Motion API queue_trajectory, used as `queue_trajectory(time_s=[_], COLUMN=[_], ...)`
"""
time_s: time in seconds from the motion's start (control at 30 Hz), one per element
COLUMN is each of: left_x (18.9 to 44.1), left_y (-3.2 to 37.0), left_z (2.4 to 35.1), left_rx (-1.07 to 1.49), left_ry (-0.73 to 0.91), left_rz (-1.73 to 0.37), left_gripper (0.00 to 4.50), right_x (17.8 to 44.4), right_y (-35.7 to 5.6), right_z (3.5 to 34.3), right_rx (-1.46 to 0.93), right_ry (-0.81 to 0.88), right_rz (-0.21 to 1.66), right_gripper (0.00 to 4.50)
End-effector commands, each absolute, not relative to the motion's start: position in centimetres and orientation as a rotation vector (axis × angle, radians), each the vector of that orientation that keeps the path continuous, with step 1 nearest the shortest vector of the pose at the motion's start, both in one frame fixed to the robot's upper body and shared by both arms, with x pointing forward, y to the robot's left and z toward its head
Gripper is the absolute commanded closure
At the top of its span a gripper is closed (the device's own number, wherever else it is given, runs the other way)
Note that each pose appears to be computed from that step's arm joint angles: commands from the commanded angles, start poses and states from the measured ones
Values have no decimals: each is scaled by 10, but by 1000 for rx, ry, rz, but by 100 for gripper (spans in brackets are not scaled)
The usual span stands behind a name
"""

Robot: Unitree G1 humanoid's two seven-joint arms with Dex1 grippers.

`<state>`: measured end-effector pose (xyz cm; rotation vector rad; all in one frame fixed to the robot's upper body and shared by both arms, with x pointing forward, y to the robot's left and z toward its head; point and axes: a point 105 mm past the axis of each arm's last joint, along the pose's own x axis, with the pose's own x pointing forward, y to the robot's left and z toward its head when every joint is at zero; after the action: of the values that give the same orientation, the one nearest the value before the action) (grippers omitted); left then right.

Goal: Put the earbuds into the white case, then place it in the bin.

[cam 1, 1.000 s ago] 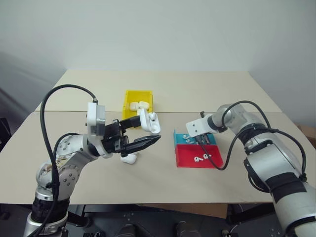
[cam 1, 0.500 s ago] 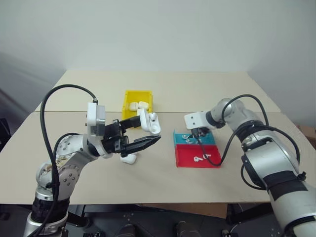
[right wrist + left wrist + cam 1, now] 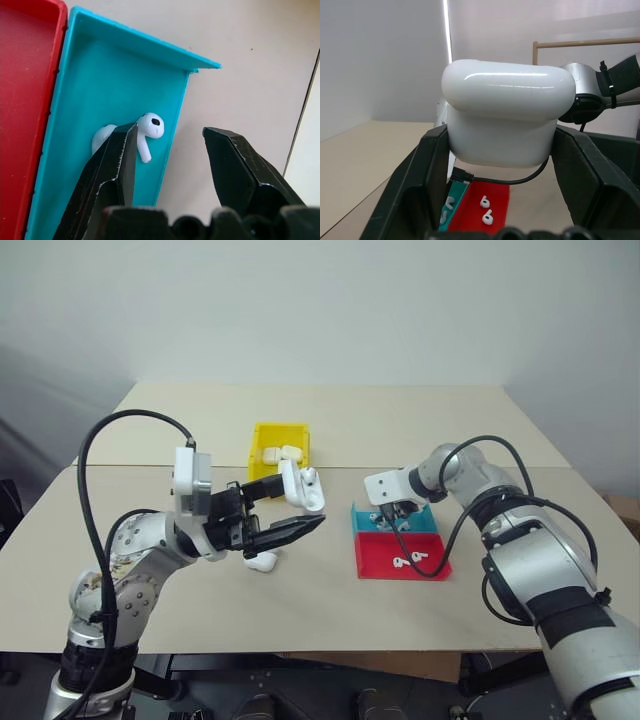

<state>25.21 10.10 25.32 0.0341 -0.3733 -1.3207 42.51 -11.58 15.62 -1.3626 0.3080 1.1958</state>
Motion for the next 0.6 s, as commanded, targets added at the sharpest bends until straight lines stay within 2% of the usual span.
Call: queue_trajectory(time_s=[0.03,0.6], left_x=[245,243], left_y=[102,102], left_z=[263,261], left_rx=[63,70], left_ry=[-420,-419], left_rz=[-1323,-1308], left_gripper=[172,172], right_x=[426,426], right_y=[-113,-114], right_z=[162,145], right_rx=[-1369,-1405], right_ry=[286,326], right_rz=[1196,1190], right_gripper=[198,198])
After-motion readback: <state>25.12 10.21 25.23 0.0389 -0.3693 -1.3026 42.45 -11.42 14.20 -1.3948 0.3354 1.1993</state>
